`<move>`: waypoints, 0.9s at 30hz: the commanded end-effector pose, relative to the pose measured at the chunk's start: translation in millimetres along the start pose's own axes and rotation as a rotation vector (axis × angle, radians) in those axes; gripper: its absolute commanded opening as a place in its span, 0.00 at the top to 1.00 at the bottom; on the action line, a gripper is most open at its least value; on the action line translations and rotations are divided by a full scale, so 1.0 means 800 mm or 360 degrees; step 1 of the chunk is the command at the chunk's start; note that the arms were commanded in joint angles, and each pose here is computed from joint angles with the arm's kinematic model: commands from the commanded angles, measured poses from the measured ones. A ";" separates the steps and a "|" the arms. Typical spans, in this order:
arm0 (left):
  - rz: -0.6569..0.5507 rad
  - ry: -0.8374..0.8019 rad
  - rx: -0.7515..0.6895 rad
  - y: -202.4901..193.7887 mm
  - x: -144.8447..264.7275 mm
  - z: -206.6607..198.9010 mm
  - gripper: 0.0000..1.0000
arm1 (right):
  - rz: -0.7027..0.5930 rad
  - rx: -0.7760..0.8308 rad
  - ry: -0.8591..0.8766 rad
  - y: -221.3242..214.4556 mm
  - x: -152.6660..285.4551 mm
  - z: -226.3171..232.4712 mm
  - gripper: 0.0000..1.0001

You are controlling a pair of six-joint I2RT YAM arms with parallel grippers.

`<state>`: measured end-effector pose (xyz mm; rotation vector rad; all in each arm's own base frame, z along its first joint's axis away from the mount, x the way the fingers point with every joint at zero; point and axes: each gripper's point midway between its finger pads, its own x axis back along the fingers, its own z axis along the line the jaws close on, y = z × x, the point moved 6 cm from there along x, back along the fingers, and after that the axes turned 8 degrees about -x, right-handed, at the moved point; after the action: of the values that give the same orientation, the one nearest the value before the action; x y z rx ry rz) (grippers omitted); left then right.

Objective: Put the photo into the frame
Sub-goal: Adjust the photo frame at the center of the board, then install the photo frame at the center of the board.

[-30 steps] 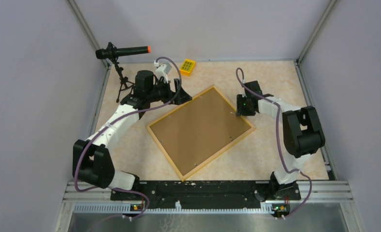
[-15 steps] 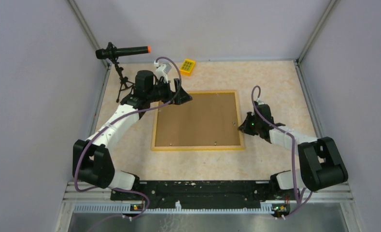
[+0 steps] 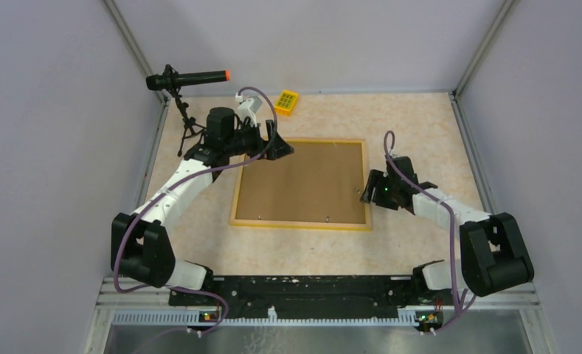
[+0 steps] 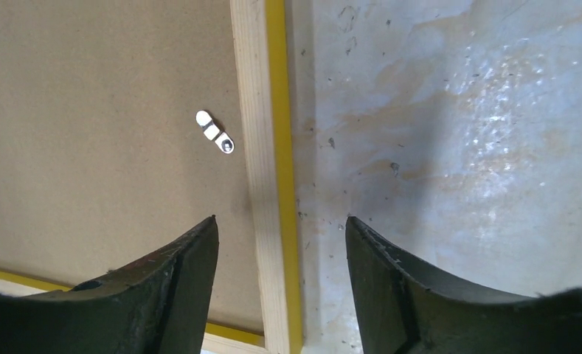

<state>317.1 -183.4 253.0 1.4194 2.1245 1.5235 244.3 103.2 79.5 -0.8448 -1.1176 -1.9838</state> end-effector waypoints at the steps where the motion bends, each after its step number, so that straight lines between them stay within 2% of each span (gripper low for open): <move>1: -0.0085 -0.0063 -0.0069 0.017 0.006 -0.014 0.01 | -0.0113 0.0118 -0.0036 0.033 0.011 0.014 0.37; 10: -0.0074 -0.0053 -0.0070 0.015 0.003 -0.012 0.01 | -0.0099 0.0154 -0.0027 0.060 -0.008 0.036 0.39; 19: -0.0074 -0.0059 -0.0069 0.017 0.005 -0.013 0.01 | 0.0005 0.0258 -0.0080 0.045 -0.039 0.048 0.43; 27: -0.0076 -0.0057 -0.0070 0.017 0.003 -0.012 0.01 | -0.0020 0.0269 -0.0227 0.040 -0.047 0.042 0.59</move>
<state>315.4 -185.2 253.4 1.4309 2.1140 1.5121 291.6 128.8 77.1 -0.8796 -1.3091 -1.8308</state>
